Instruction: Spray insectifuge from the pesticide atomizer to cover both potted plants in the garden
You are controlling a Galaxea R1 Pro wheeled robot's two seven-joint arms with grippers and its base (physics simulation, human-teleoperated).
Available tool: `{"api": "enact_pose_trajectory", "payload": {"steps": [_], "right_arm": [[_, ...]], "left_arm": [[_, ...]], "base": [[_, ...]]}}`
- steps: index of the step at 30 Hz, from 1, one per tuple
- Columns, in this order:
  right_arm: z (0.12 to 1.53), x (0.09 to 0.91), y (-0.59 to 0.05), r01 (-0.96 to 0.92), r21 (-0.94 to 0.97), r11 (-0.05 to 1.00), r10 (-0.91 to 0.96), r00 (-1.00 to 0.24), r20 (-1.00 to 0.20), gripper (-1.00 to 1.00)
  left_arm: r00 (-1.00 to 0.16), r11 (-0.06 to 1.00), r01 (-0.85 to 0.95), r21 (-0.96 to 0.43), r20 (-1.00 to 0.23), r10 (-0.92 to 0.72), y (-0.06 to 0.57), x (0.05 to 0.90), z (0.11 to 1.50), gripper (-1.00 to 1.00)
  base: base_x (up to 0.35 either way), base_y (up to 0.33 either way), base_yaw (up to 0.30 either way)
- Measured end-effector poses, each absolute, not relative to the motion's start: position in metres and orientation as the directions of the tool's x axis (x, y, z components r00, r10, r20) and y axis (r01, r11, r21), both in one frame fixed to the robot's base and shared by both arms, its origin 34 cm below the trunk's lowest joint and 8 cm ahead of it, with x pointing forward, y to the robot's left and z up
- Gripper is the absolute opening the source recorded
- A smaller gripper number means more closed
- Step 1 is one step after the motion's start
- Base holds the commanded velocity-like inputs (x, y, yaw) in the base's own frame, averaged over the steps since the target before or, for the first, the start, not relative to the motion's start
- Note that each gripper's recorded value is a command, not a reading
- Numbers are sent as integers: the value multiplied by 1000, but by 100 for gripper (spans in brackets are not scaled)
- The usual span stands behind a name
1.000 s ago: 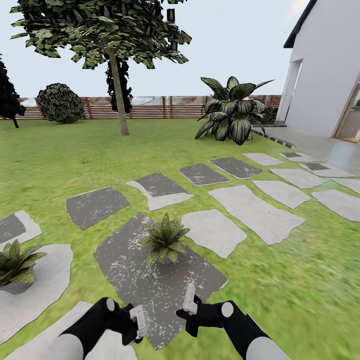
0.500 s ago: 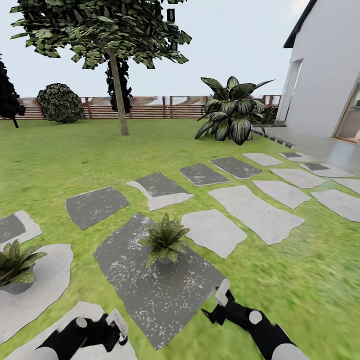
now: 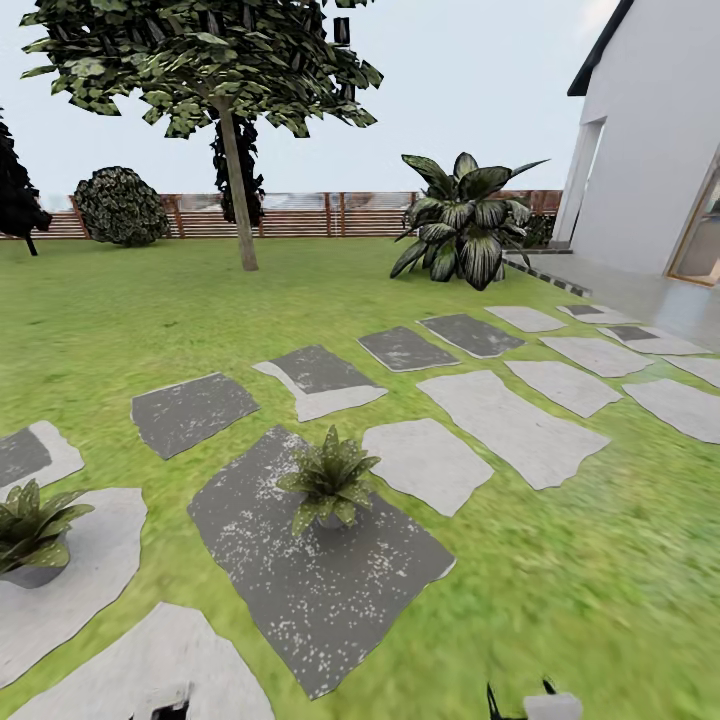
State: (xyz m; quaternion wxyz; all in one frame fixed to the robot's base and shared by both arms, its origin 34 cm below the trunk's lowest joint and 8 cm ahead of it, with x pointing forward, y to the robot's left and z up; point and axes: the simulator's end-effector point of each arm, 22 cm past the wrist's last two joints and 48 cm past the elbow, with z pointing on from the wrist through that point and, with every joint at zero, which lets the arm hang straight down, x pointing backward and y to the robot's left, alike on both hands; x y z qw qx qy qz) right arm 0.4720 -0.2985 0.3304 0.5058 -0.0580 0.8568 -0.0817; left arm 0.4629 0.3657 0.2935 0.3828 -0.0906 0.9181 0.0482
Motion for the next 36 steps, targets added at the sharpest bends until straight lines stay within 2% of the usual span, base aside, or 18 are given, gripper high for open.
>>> {"api": "enact_pose_trajectory", "payload": {"steps": [36], "right_arm": [[314,445,-277,-32,-150,988,-144,-529,-836,100]], "left_arm": [[-695,975,-220,18,-704,-144,368,456,290,-100]], "base": [[0,0,0]]}}
